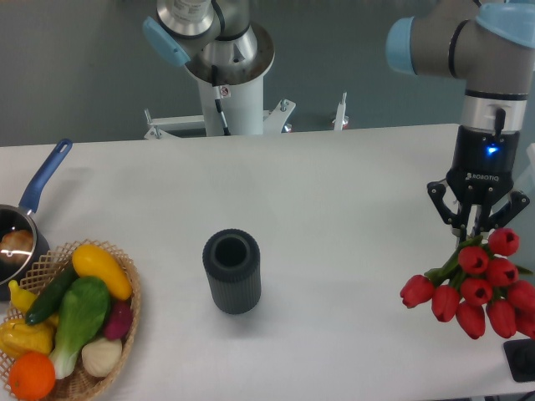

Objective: Insert the flowers into the vase

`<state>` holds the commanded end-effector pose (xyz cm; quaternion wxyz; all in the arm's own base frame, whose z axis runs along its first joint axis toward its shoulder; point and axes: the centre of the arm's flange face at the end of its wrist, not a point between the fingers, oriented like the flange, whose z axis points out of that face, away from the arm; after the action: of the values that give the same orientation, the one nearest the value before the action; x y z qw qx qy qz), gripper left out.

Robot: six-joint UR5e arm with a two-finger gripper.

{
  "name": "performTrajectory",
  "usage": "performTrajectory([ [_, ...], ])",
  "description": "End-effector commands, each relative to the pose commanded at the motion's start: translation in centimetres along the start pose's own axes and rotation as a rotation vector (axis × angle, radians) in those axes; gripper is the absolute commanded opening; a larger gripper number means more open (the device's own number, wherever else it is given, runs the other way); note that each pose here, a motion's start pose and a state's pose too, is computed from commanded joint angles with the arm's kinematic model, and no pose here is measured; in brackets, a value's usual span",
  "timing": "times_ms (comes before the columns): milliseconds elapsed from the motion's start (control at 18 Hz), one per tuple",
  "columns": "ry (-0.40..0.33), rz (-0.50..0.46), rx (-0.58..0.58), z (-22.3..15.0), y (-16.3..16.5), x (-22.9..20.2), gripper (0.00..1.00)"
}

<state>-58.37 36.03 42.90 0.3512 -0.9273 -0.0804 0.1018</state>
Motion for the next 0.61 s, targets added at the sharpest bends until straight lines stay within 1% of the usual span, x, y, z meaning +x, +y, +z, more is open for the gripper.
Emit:
performTrajectory([
  [333,0.007,0.004,-0.001,0.4,0.0,0.3,0.15],
  [556,0.015,0.01,0.002,0.6,-0.6,1.0,0.15],
  [611,0.025,0.02,0.005,1.0,-1.1,1.6,0.15],
])
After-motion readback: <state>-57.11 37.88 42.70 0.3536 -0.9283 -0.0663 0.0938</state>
